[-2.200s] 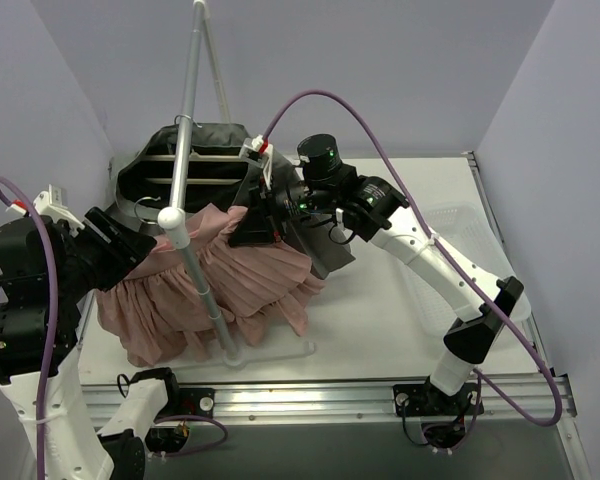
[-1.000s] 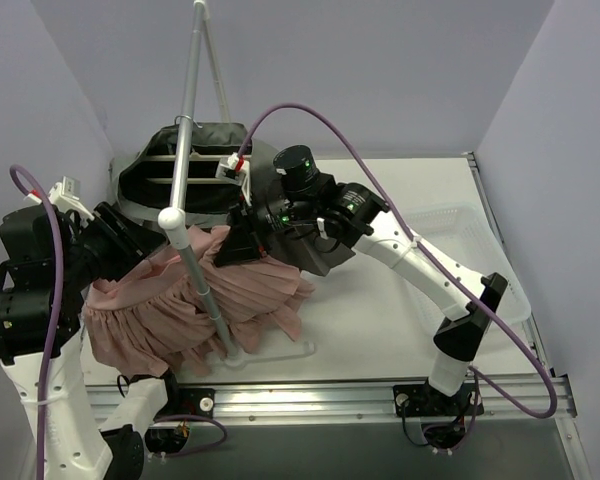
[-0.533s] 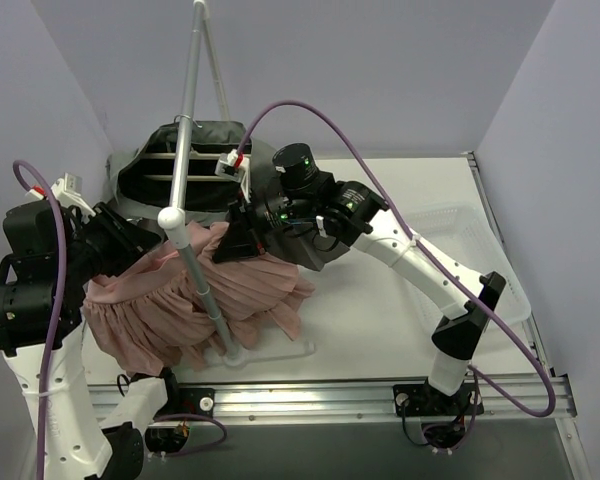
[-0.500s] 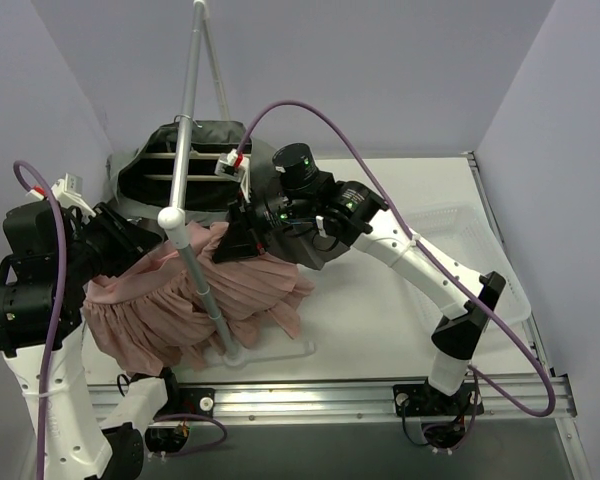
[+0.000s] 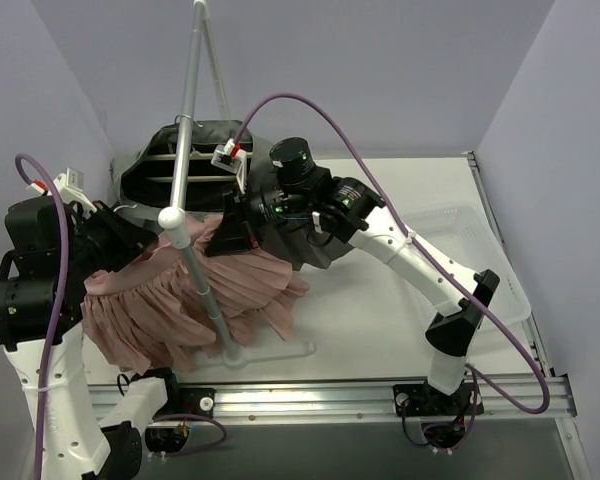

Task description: Remove the skirt from the hanger

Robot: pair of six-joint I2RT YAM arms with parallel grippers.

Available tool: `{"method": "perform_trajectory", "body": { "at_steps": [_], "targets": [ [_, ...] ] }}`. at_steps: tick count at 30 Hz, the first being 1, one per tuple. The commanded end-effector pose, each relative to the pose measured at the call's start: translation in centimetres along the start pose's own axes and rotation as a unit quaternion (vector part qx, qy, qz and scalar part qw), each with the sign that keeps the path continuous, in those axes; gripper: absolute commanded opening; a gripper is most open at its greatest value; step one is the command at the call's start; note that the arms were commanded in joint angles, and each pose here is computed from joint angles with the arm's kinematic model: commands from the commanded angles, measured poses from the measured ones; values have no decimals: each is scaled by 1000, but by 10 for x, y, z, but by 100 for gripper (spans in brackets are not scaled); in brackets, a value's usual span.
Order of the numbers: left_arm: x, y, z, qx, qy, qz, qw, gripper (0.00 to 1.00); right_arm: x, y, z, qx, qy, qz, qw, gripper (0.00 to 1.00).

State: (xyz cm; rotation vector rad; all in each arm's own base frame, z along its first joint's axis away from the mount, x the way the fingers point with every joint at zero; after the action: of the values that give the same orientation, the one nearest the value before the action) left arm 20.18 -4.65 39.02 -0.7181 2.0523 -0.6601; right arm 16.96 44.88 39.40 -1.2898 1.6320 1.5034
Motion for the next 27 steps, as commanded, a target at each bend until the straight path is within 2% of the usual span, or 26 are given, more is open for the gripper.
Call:
{"method": "perform_trajectory", "body": {
  "at_steps": [1,2,4,5,6,7,10,13,18,19,27],
  "targets": [
    [1,-16,-4,40,7,21,999,10,-40,22,-2,-28,-58,-53,997,0],
    [0,-18,-4,44,5,24,999,3,-38,20,-1,-26,-57,-50,997,0],
    [-3,-19,-5,46,0,28,999,2,-36,16,0,-17,-53,-42,998,0],
    [-3,-16,-6,37,-2,31,999,2,-32,12,0,-4,-46,-32,998,6],
    [-5,-16,-5,34,-5,35,999,2,-29,9,-1,5,-41,-27,999,21],
    [-5,-17,-7,35,-7,40,999,2,-27,8,-3,14,-38,-24,999,42],
    [-9,-16,-9,35,-19,50,998,2,-18,4,-8,41,-29,-11,999,55],
    [-10,-12,-5,25,-23,53,998,2,-14,-1,-17,65,-25,-11,998,62],
    [-21,-25,3,40,-20,58,997,2,-6,-8,-47,124,-13,-22,992,64],
    [-23,-26,1,39,-24,63,997,2,8,-17,-48,134,-2,-8,991,65],
    [-21,-26,5,38,-17,59,997,2,13,-38,-81,168,-18,9,986,57]
  ]
}}
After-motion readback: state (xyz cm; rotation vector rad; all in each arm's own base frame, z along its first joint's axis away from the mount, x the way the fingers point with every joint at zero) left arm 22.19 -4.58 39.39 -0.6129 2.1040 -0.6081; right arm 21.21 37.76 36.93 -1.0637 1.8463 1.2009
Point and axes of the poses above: each gripper's point midway between its finger pads, its own z axis out along the fingers, its own y axis along the line the jaws close on, x = y × z, the point moved 1 cm from there along -z, back along the fingers, and after that the axes turned 7 degrees about -z, right-handed, at the moved point
